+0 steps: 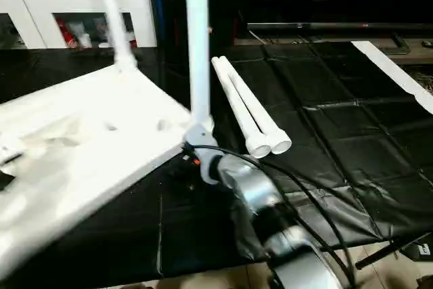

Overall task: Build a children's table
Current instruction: Rotate table base

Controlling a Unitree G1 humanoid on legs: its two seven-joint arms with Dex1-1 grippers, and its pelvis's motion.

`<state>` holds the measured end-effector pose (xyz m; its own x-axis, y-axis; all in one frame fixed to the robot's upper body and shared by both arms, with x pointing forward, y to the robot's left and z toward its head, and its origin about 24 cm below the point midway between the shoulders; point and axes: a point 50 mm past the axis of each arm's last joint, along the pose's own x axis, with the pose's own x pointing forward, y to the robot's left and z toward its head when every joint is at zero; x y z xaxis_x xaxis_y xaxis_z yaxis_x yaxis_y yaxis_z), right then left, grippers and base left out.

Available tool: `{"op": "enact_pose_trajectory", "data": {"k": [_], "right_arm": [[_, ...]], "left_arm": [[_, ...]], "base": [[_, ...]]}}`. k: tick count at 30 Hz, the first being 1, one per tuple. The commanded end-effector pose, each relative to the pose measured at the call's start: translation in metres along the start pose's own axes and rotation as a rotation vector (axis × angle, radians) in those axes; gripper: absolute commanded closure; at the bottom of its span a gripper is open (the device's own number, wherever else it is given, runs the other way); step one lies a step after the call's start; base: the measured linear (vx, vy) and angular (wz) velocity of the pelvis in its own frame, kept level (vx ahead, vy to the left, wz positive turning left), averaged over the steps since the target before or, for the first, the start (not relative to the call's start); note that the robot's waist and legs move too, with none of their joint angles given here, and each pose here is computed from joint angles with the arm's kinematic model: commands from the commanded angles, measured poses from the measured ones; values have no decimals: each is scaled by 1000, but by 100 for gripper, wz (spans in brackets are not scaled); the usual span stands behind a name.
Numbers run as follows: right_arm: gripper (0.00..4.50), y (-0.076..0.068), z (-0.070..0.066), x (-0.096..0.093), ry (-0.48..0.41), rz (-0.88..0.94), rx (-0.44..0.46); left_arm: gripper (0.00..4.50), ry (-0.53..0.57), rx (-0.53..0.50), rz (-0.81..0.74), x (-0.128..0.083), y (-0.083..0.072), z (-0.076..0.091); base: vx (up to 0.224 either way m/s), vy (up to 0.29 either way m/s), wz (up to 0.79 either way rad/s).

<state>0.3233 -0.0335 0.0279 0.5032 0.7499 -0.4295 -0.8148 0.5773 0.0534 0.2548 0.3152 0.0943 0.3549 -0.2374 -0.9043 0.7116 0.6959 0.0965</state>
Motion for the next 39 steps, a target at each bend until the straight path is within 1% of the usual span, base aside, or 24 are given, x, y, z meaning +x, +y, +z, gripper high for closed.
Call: {"op": "enact_pose_trajectory", "data": {"k": [1, 2, 3, 4, 5, 6, 7, 8, 10, 11, 13, 15, 17, 19, 23, 24, 25, 26, 29, 30, 34, 35, 38, 39], "right_arm": [[0, 4, 12, 6, -32, 6, -37], [0, 5, 13, 7, -33, 7, -38], [0, 7, 15, 9, -37, 11, -41], [0, 7, 15, 9, -37, 11, -41], [0, 9, 18, 13, -47, 22, -43], [0, 9, 18, 13, -48, 23, -43], [0, 12, 20, 16, -59, 33, -45], [0, 12, 20, 16, -60, 34, -45], [0, 14, 24, 19, -76, 44, -52], [0, 15, 24, 19, -77, 45, -52], [0, 16, 29, 21, -100, 47, -69], [0, 15, 31, 22, -108, 36, -72], [0, 11, 35, 20, -130, 6, -72], [0, 4, 39, 17, -148, -33, -86], [0, 0, 43, 15, -164, -60, -100], [0, -7, 51, 9, -202, -91, -109], [0, -10, 54, 6, -218, -102, -111], [0, -10, 54, 6, -218, -102, -111], [0, -17, 62, -2, -260, -135, -123], [0, -21, 66, -7, -280, -153, -127], [0, -28, 71, -16, -314, -178, -125], [0, -33, 72, -24, -329, -194, -120], [0, -35, 72, -29, -331, -200, -124], [0, -38, 70, -35, -327, -199, -138]], "left_arm": [[440, -50, 40, -125, 6, -16, 11], [440, -54, 43, -141, 7, -19, 13], [440, -69, 56, -190, 8, -26, 17], [440, -69, 56, -190, 8, -26, 17], [440, -100, 69, -240, 11, -34, 21], [440, -102, 69, -243, 11, -34, 22], [440, -140, 75, -291, 13, -41, 28], [440, -143, 75, -295, 13, -42, 28], [440, -199, 86, -353, 15, -52, 39], [440, -202, 86, -356, 16, -52, 40], [440, -247, 104, -352, 21, -55, 51], [440, -263, 113, -300, 25, -50, 56], [440, -293, 93, -125, 38, -33, 65], [440, -309, 64, -8, 46, -19, 72], [440, -307, 60, 31, 50, -15, 74], [440, -295, 65, 100, 54, -6, 74], [440, -290, 70, 126, 56, -3, 74], [440, -290, 70, 126, 56, -3, 74], [440, -282, 90, 204, 58, 7, 74], [440, -291, 96, 251, 58, 13, 75], [440, -329, 99, 296, 55, 20, 78], [440, -373, 99, 283, 50, 20, 82], [440, -406, 87, 264, 47, 19, 84], [440, -442, 97, 229, 43, 16, 86]], "base": [[0, 0, 0], [0, 0, 0], [0, 0, 0], [0, 0, 0], [0, 0, 0], [0, 0, 0], [0, 0, 0], [0, 0, 0], [0, 0, 0], [0, 0, 0], [0, 0, 0], [0, 0, 0], [0, 0, 0], [0, 0, 0], [0, 0, 0], [0, 0, 0], [0, 0, 0], [0, 0, 0], [0, 0, 0], [0, 0, 0], [0, 0, 0], [0, 0, 0], [0, 0, 0], [0, 0, 0]]}}
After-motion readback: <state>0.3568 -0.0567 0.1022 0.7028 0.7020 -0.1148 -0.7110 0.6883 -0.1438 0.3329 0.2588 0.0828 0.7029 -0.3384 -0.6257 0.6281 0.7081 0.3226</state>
